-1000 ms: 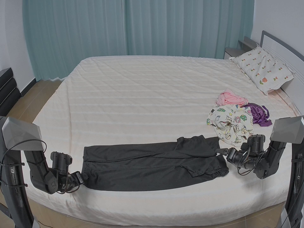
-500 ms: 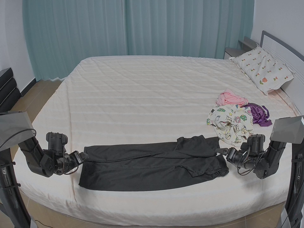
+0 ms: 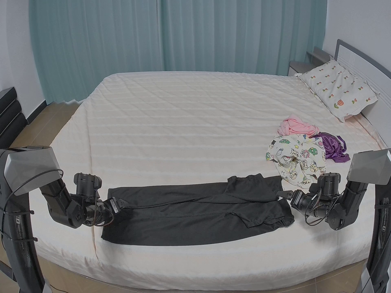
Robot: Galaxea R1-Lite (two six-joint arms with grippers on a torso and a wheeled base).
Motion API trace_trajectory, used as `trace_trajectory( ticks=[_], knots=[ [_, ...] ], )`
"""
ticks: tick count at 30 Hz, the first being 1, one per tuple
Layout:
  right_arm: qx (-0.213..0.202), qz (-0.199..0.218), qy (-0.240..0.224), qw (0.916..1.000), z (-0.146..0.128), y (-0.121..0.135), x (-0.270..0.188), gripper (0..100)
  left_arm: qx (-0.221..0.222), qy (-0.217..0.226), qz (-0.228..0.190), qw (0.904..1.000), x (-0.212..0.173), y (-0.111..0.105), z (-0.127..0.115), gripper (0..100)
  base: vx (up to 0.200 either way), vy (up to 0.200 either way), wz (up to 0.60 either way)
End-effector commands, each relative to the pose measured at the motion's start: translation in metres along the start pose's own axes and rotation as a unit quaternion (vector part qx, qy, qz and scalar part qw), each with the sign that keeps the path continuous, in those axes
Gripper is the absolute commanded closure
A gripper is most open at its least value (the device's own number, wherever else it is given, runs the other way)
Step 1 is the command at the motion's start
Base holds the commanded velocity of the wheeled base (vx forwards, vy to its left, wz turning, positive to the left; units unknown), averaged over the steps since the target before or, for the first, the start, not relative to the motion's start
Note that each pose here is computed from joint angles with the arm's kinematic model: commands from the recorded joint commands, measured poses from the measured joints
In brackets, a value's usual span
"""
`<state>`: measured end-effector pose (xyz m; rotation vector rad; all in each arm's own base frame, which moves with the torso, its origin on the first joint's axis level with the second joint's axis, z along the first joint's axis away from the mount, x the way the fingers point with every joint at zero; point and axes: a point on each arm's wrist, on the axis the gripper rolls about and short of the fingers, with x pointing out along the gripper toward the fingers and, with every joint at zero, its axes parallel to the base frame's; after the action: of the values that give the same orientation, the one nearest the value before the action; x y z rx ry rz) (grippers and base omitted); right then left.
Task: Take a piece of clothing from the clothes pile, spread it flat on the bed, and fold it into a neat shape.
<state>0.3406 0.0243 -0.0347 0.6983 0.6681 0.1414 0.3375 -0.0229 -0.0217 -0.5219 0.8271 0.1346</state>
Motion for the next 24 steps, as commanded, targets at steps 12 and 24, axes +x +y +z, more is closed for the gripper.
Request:
trace_trajectory(
  ticks=[12, 24],
  knots=[
    [-0.005, 0.003, 0.002, 1.0, -0.002, 0.003, -0.005, 0, 0.0, 0.01, 0.012, 0.9999, 0.014, 0.006, -0.006, 100, 0.0, 0.0, 0.0],
    [-0.065, 0.026, 0.023, 0.9973, -0.019, 0.019, 0.012, 0, -0.029, 0.012, 0.017, 0.9994, 0.007, 0.008, -0.008, 100, 0.0, 0.0, 0.0]
  ],
)
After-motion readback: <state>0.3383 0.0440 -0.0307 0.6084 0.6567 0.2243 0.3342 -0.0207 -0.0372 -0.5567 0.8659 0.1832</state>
